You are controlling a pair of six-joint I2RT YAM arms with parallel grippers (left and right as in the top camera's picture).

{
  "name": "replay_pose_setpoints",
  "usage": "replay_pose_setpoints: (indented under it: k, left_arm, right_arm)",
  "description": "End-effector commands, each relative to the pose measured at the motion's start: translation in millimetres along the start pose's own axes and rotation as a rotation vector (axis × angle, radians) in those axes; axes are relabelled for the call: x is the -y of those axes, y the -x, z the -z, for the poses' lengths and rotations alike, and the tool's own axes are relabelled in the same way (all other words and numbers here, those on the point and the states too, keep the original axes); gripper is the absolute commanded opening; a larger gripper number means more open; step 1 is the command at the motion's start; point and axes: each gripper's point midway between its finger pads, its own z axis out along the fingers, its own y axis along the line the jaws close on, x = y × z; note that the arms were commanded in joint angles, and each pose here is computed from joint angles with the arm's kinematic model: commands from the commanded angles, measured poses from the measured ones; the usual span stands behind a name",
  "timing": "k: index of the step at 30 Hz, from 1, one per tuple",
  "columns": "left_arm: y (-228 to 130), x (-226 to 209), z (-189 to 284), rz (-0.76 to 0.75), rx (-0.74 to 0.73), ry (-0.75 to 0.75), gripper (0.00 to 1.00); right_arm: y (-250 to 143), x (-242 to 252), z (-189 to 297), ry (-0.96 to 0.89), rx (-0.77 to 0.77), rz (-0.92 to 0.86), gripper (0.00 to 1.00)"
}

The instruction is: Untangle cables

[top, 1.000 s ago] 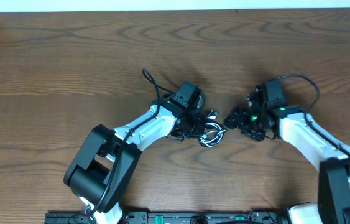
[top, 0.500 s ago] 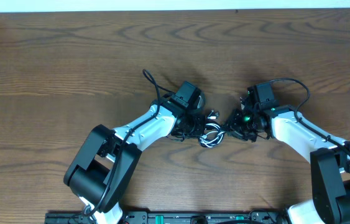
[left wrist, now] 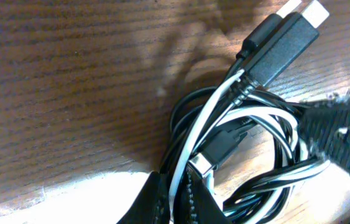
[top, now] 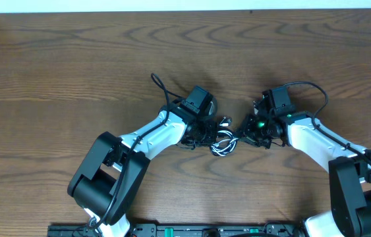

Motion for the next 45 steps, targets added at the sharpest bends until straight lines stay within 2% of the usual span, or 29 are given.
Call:
replay_pose_setpoints:
  k: [1, 8, 16, 20, 24, 28, 33, 34, 38, 41, 45]
  left_arm:
    - [-5, 1, -2, 0.015, -0.020, -0.008, 0.07]
    - [-5, 1, -2, 0.015, -0.020, -0.008, 0.08]
    - [-14, -6, -1, -0.007, -0.053, 0.019, 0.07]
    - [-21, -25, 0, 0.009, -0.072, 0.120, 0.07]
    - [-28, -41, 3, 0.023, -0.090, 0.199, 0.07]
    - [-28, -41, 3, 0.020, -0.090, 0.199, 0.07]
    - [-21, -33, 5, -0.034, -0.061, 0.165, 0.07]
    - [-18, -30, 7, -0.049, -0.047, 0.158, 0.08]
    - [-5, -12, 21, -0.113, 0.024, 0.099, 0.07]
    - [3, 15, 36, -0.215, 0.074, -0.008, 0.08]
    - [13, 35, 60, -0.267, 0.163, -0.063, 0.07]
  right_arm:
    - [-16, -7, -4, 0.040, -0.068, 0.001, 0.18]
    - [-14, -2, -4, 0.011, -0.056, -0.016, 0.01]
    - [4, 6, -3, -0.043, 0.036, 0.061, 0.01]
    - [21, -7, 4, -0.001, 0.107, 0.121, 0.01]
    - [36, -28, 24, 0.056, 0.185, 0.161, 0.01]
    - [41, -57, 53, 0.111, 0.265, 0.278, 0.01]
    - [27, -74, 81, 0.133, 0.310, 0.391, 0.01]
    - [24, -72, 83, 0.120, 0.307, 0.385, 0.02]
    - [13, -41, 78, 0.011, 0.254, 0.209, 0.27]
    - [5, -29, 72, -0.022, 0.206, 0.137, 0.29]
    - [1, -30, 70, -0.013, 0.183, 0.130, 0.30]
